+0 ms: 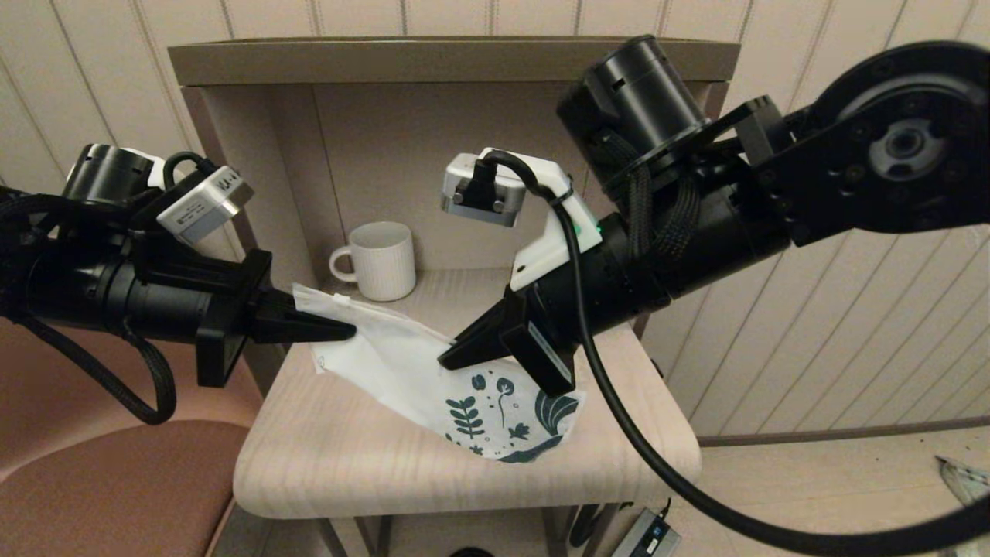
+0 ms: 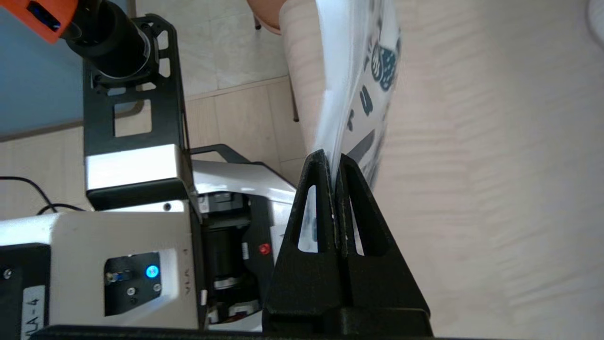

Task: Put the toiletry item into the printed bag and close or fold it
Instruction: Hand it to the other hand

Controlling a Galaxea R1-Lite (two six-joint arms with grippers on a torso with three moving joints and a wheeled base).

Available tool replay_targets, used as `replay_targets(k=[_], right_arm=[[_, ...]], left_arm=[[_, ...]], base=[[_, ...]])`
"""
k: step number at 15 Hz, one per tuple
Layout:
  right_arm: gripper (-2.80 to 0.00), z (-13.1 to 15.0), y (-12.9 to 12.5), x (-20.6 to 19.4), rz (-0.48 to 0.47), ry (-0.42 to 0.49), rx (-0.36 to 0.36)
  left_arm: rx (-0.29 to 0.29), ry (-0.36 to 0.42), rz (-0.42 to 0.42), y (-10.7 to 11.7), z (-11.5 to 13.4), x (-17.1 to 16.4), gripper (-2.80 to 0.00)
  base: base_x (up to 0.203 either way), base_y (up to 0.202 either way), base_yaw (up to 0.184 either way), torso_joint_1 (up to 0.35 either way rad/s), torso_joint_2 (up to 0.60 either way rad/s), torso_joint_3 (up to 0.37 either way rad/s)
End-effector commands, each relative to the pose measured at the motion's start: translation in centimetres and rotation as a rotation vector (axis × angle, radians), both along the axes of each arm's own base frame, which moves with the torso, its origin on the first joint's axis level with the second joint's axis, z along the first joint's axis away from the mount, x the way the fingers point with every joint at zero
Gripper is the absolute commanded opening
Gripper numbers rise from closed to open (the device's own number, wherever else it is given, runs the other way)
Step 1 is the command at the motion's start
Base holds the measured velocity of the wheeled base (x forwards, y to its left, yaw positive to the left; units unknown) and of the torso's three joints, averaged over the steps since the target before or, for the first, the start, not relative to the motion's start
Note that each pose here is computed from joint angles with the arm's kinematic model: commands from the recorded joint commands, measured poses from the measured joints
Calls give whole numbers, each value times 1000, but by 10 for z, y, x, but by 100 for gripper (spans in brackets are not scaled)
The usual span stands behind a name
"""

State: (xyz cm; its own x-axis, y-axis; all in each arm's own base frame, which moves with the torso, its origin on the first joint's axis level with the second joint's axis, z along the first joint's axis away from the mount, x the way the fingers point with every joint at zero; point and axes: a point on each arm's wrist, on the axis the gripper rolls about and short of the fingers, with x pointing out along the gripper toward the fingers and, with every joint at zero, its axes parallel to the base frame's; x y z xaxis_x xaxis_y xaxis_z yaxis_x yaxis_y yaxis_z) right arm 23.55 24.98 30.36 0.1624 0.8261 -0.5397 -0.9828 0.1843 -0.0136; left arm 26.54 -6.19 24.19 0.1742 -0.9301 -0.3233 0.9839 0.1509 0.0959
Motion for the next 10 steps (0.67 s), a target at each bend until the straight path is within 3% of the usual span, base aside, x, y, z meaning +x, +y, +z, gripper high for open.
replay_targets(k=[1,3,4,10], right_arm=[[0,-2,-3,-4,2,8,-10],[0,1,-3,-4,2,-7,8],[-280,3,-3,-3,0,-14,18],[-280,9,-2,0,-19,-49,65]], left_arm=[[-3,-4,-8,0,1,-1,-280],[-3,-2,-11,-1,1,-2,-280],[-4,1,-22,-4,1,-3,-280],[10,25,-57,-16,-7,-4,-280]], base=[[0,0,0,0,0,0],[0,0,0,0,0,0],[0,0,0,0,0,0],[0,0,0,0,0,0]])
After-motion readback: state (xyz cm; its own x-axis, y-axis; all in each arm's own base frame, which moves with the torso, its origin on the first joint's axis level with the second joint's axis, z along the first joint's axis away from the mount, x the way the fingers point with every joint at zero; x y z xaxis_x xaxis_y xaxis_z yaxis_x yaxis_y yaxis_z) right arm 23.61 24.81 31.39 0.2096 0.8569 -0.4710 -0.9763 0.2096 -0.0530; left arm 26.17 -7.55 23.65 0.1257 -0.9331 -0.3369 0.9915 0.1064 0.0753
